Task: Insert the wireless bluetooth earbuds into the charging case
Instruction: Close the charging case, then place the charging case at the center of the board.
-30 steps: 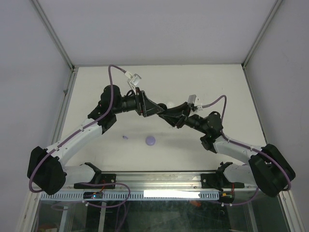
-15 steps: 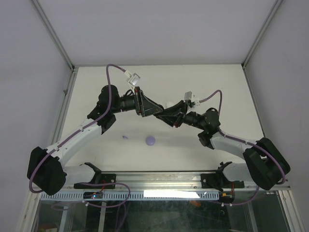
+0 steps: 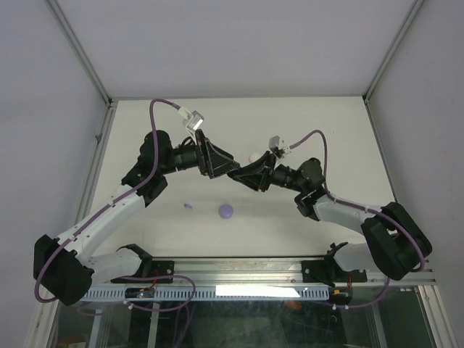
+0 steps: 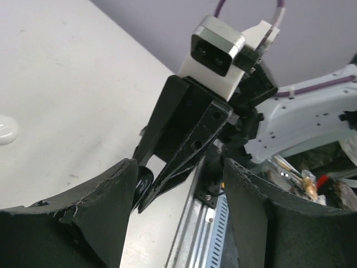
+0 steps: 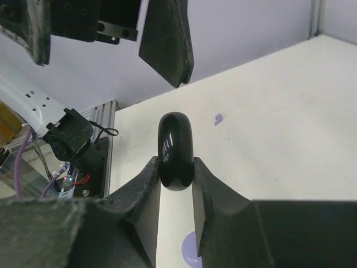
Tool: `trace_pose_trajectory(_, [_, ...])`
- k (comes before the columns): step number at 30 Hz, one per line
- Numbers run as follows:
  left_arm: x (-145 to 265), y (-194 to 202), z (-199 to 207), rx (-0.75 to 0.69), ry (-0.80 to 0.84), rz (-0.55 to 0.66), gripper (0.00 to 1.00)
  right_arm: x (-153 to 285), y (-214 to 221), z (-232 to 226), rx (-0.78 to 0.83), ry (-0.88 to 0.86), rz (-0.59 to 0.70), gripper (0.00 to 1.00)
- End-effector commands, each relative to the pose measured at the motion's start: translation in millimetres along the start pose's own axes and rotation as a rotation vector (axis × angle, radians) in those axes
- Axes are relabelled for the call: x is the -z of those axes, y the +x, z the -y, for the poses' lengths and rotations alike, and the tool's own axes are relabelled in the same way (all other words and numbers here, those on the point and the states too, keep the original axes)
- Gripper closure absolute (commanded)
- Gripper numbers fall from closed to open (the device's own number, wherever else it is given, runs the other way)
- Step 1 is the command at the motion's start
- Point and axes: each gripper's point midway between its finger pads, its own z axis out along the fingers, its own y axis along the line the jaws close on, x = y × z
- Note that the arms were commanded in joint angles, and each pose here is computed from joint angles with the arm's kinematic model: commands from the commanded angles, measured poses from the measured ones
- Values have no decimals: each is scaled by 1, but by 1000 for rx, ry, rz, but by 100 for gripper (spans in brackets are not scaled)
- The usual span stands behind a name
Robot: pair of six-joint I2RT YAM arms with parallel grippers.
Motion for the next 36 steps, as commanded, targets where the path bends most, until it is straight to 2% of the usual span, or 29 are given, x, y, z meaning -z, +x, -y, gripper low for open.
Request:
trace_pose_trajectory(1, [16,-23,-22,-81,-232,55,35,0,-12,16,-17,96,-22,100])
trace_pose_trajectory(8, [68,-25,-80,-154,-677,59,34,27,19,64,-94,387,-189,100])
trace_pose_trajectory(16, [121,-19,-118,-240,-981,73,26,86,70,128,-233,763,-422,100])
trace_pose_trajectory(19, [133,-16,-130,-222,-1025,73,12,98,82,146,-292,829,-451,100])
trace_pose_trajectory(20, [137,-14,-135,-217,-1035,70,10,101,85,152,-313,847,-463,100])
trace_pose_trajectory(26, [154,-1,-156,-158,-1056,52,6,111,104,190,-435,922,-483,100])
trace_pose_trajectory(28, [158,-2,-157,-158,-1066,59,1,111,104,203,-466,933,-463,100])
trace_pose_trajectory(32, [160,-3,-157,-150,-1054,73,1,109,106,225,-529,928,-441,100])
trace_pose_trajectory(36, [166,-3,-162,-137,-1076,80,1,106,110,238,-596,902,-407,95])
